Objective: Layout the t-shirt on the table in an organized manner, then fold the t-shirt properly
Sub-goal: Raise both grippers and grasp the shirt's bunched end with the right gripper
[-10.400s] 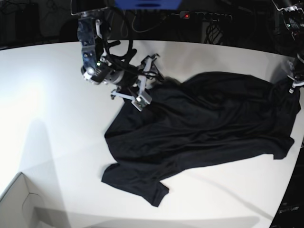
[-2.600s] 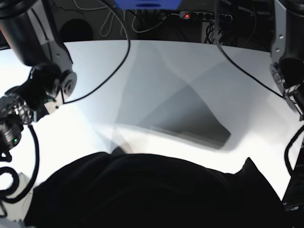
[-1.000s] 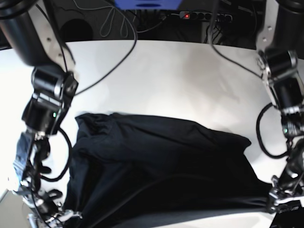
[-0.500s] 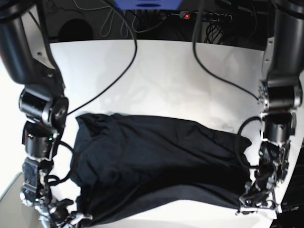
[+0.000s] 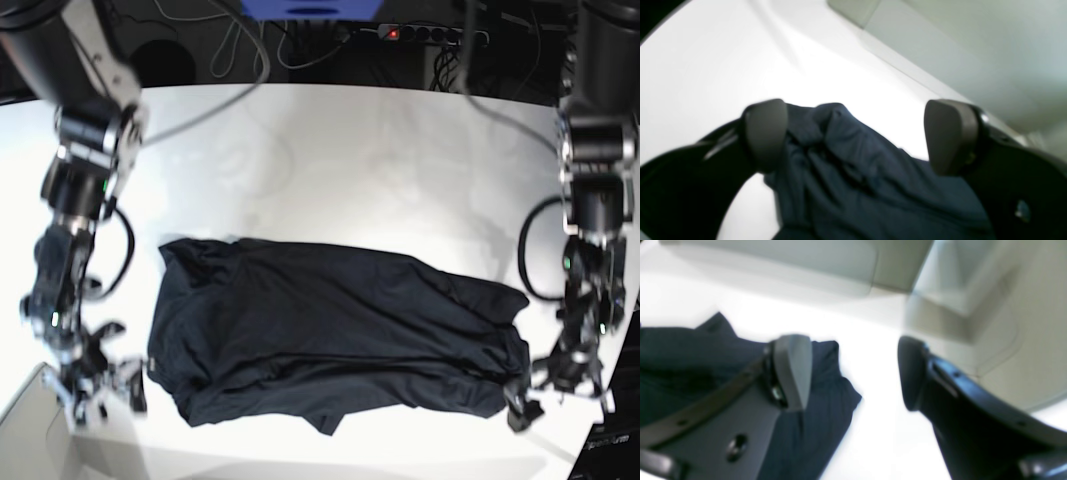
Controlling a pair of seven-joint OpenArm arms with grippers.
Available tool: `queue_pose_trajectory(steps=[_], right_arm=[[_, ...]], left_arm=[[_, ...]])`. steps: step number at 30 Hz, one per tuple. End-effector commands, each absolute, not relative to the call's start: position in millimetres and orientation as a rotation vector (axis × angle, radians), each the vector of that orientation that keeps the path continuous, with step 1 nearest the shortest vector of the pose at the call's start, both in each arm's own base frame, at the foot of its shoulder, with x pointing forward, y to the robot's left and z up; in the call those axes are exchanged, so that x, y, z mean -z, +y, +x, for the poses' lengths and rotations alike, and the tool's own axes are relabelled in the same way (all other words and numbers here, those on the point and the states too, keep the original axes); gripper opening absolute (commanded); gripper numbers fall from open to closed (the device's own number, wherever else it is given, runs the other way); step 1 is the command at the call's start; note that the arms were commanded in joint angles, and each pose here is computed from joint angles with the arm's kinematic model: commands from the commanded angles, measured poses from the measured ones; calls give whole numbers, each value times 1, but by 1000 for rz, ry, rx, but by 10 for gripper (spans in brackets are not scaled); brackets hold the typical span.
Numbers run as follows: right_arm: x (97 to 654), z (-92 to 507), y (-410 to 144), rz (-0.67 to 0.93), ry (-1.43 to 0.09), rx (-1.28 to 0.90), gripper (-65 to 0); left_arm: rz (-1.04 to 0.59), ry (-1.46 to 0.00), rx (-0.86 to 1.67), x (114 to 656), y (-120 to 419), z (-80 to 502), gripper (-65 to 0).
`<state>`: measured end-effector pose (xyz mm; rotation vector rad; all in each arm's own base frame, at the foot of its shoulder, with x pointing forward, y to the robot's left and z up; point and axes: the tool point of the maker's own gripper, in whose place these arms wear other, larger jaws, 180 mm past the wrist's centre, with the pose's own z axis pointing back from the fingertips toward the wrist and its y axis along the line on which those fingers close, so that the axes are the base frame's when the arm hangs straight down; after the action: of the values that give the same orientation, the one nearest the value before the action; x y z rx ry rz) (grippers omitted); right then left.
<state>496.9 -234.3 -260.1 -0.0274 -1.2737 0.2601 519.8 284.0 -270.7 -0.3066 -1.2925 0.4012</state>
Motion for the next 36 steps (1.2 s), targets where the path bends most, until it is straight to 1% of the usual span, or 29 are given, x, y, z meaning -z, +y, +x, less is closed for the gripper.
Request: queue_pose_trajectory(steps=[1,4,9,14,18,21,26,30,36], right_arm=[[251,488,-230,-33,-1314,-275,-240],[277,443,-222,-40,-1268,-295,-240],[330,371,-206,28,-1169,-282,-240],[363,338,-196,118,-1099,-233,-238],[381,331,-190,181,-1064,-188,-239],[402,327,-175,230,-1010,-188,-239],[414,342,-162,272,-980,-191,-240],[412,353,-166,269,-988,-176,-241],[397,354,-167,250,-1028,-200,-241]], left_arm=[[-306,-1372,-398,250,294,514,-16],[-299,-1386,-411,264,299,477,-16],[-280,-1319,-457,309,302,427,-16],[-252,-1264,-488,336,311,397,-16],[-242,-1219,-492,354,311,382,-16],[-235,-1193,-492,364,310,372,-16],[-227,-1160,-490,376,310,357,-16],[-226,-1155,-465,377,304,343,-16],[-200,-1182,-525,372,320,326,-16]])
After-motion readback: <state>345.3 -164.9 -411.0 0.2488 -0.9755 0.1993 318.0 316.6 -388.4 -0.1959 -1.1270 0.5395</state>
